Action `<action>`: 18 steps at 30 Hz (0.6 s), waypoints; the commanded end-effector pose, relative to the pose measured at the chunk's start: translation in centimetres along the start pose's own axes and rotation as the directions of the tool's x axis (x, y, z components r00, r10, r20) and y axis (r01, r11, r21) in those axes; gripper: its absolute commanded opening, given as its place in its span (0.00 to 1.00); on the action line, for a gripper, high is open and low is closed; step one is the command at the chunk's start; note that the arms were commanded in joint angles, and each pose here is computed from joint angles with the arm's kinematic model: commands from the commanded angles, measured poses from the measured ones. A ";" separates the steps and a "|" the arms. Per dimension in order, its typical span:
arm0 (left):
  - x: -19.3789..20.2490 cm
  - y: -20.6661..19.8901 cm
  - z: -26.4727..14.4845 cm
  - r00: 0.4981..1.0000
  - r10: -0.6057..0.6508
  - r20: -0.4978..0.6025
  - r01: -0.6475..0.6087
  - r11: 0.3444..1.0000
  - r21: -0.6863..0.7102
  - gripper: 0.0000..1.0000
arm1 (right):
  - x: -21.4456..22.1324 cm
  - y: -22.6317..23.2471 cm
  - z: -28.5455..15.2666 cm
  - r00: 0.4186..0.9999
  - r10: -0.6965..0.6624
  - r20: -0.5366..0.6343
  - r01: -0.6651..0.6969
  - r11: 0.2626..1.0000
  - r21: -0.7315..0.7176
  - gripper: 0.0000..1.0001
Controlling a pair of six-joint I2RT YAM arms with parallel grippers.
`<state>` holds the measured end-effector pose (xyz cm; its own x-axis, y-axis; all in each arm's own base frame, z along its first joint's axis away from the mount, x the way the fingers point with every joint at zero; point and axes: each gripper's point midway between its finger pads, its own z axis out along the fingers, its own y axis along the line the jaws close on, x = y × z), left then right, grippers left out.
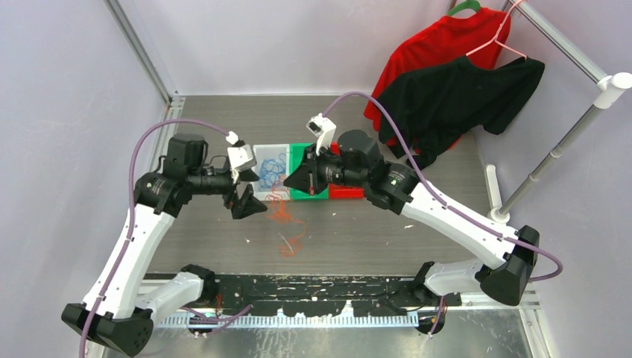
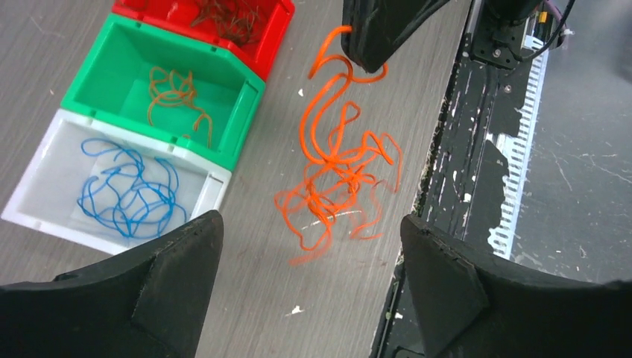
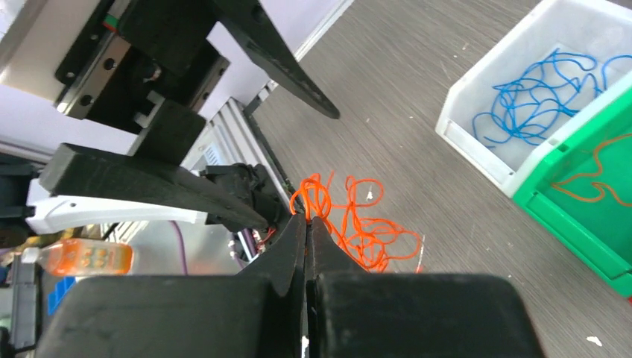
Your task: Untangle the cables
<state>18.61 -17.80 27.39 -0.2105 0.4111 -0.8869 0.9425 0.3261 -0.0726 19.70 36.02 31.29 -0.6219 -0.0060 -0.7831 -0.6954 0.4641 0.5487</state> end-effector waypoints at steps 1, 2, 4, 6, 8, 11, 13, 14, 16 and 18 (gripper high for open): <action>-3.1 0.6 0.1 0.989 0.112 0.093 -0.109 0.994 -0.029 0.85 | -2.2 3.1 -0.6 0.999 -0.020 0.033 0.024 0.993 -0.116 0.01; -3.4 0.8 0.2 0.989 0.113 0.099 -0.110 0.993 -0.033 0.82 | -2.2 3.2 -0.6 0.999 -0.020 0.030 0.023 0.993 -0.118 0.01; -3.9 1.2 0.5 0.988 0.108 0.111 -0.105 0.994 -0.041 0.77 | -2.5 3.5 -0.5 0.999 -0.020 0.032 0.024 0.992 -0.127 0.01; -4.5 1.3 0.6 0.987 0.101 0.126 -0.095 0.994 -0.046 0.68 | -2.7 3.6 -0.5 0.999 -0.018 0.036 0.022 0.991 -0.131 0.01; -4.6 1.0 0.9 0.987 0.085 0.134 -0.082 0.996 -0.026 0.63 | -2.8 3.6 -0.4 0.999 -0.014 0.044 0.020 0.991 -0.129 0.01; -4.5 -0.3 0.9 0.989 0.043 0.144 -0.047 0.998 0.028 0.64 | -3.0 3.1 -0.2 0.998 -0.009 0.054 0.015 0.995 -0.102 0.01; -4.3 -1.8 0.8 0.989 0.019 0.150 -0.033 0.995 0.091 0.68 | -2.9 2.4 0.0 0.998 -0.010 0.055 0.013 0.998 -0.069 0.01; -4.0 -2.3 0.8 0.989 -0.002 0.149 -0.015 0.994 0.108 0.69 | -2.9 2.0 0.1 0.998 -0.011 0.056 0.014 0.998 -0.054 0.01; -3.6 -2.7 1.2 0.989 -0.029 0.147 0.012 0.993 0.113 0.70 | -2.8 1.7 0.3 0.999 -0.007 0.054 0.009 0.999 -0.039 0.01; -3.2 -2.2 1.7 0.988 -0.046 0.147 0.035 0.997 0.073 0.68 | -2.6 1.7 0.5 0.999 0.003 0.048 -0.001 0.999 -0.040 0.01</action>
<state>18.26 -20.51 29.05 -0.2048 0.3195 -0.9252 0.9545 0.2744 -0.1165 19.60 36.81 31.91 -0.6301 -0.0154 -0.7764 -0.7029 0.4363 0.5618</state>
